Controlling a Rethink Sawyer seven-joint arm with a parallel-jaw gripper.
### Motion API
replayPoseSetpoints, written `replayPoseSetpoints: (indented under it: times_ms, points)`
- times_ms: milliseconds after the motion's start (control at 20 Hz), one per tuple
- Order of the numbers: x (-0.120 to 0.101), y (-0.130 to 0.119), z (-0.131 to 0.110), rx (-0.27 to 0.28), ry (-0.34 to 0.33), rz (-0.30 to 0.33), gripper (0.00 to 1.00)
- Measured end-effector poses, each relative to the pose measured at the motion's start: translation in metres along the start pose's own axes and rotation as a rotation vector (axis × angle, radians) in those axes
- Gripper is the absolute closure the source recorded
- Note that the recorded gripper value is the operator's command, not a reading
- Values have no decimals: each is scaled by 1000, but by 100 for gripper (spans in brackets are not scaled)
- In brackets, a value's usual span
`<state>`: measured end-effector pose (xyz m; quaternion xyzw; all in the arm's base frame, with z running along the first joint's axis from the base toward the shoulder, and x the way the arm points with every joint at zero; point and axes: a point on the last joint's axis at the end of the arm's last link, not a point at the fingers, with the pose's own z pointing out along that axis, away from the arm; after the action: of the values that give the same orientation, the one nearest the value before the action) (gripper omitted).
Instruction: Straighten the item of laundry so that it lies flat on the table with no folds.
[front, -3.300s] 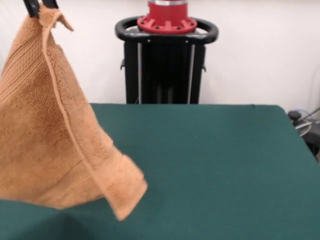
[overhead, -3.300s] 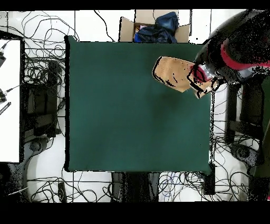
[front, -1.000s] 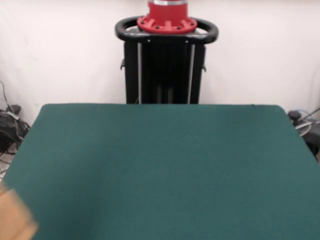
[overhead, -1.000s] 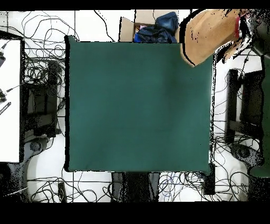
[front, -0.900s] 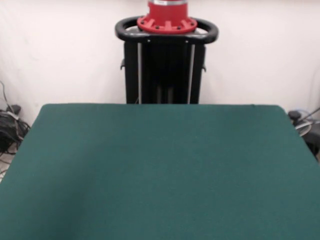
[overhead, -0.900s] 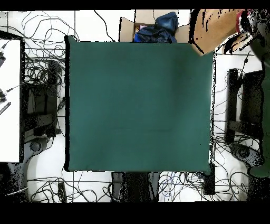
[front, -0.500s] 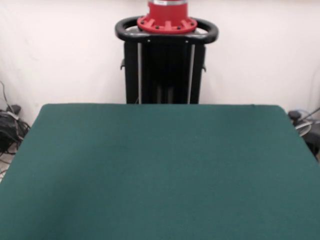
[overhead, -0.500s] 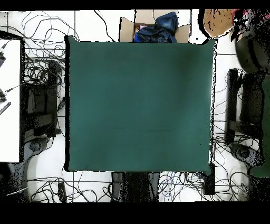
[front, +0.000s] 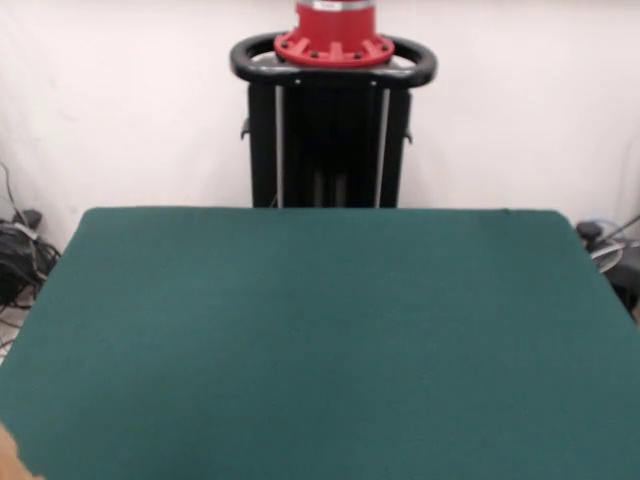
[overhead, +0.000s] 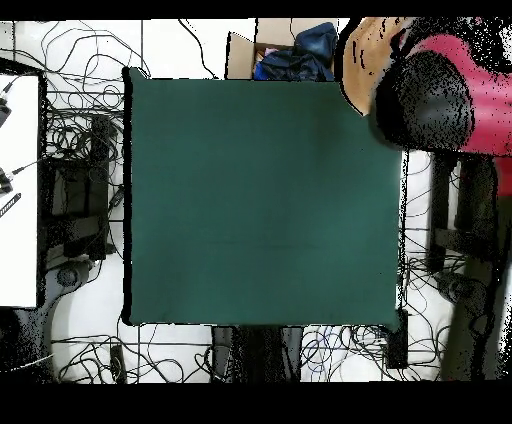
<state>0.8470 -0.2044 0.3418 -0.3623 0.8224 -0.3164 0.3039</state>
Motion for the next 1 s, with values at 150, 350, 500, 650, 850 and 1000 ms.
replayPoseSetpoints:
  times_ms: [150, 350, 500, 650, 850, 1000]
  points:
    - [-38, 36, 0, 51, -42, -16, 100]
    - [-61, 60, -1, 69, -76, 10, 100]
    - [-74, 79, -3, 77, -91, 53, 100]
    - [-74, 89, -2, 76, -80, 78, 100]
    - [-66, 99, -2, 78, -45, 94, 100]
    - [-59, 102, -4, 84, -22, 95, 100]
